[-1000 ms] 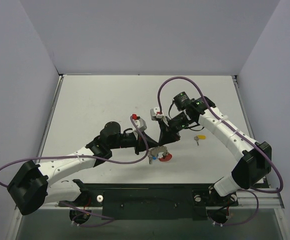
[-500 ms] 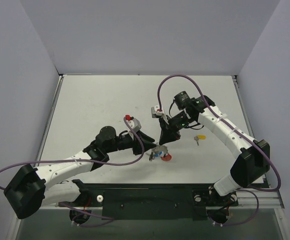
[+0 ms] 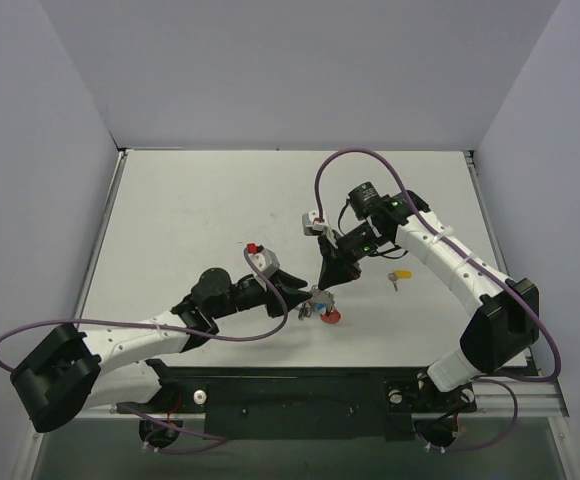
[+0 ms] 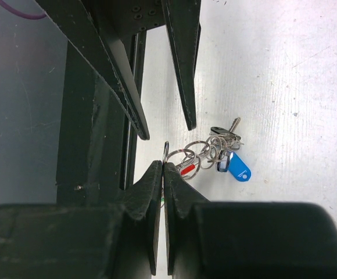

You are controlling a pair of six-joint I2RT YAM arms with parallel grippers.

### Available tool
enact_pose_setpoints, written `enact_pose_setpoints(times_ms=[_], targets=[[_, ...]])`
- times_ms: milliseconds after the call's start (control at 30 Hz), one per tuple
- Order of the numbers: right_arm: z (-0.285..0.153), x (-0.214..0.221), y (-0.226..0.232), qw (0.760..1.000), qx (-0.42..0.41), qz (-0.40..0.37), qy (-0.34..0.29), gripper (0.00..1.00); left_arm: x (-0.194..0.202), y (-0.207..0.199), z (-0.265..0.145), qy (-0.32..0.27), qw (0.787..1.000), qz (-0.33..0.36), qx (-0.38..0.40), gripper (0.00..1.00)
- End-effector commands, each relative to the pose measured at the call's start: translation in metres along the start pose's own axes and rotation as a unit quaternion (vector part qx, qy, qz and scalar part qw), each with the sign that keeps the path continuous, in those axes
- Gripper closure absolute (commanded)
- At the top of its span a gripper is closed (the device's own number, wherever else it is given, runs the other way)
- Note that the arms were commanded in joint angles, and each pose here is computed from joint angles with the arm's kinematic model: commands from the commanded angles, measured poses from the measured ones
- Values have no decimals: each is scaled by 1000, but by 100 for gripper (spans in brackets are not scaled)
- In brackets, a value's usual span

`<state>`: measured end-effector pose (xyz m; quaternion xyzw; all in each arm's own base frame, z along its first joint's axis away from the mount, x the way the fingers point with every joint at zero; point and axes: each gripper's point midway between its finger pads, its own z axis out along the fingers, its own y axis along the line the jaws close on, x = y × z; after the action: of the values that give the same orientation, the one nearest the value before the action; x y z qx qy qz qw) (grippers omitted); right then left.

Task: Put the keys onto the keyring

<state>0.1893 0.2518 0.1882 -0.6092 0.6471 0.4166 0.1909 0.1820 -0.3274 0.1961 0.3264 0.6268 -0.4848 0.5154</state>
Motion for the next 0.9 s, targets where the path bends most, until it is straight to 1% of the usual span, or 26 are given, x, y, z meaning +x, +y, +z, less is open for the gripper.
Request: enact_pose_setpoints(times_ms=[0,167,367,433,567,700,767,867], targets=[[-3,-9,11,1000,-17,3,-18,100,-30,-3,10,-69,997,45,3,55],[-4,-9,12,1000,-18,4,-19,100,-27,0,18,-64,997,42,-1,56],[-5,-9,10,1000,-15,5,-21,100,-21,1,20,-54,998,37,-2,66],[-5,-8,10,1000,-17,7,-20,100,-21,2,21,-53,998,35,-5,67],[-5,-9,9,1000,-15,6,-21,100,-25,-1,22,-57,998,34,0,68],[-9,-9,7,1000,-8,10,-23,100,-12,0,17,-37,999,20,-3,66],[-11,-9,5,1000,-4,14,-25,100,-5,3,13,-33,999,5,-13,65],[-11,-8,4,999,-3,18,-27,100,-2,3,9,-40,998,-38,-21,64]])
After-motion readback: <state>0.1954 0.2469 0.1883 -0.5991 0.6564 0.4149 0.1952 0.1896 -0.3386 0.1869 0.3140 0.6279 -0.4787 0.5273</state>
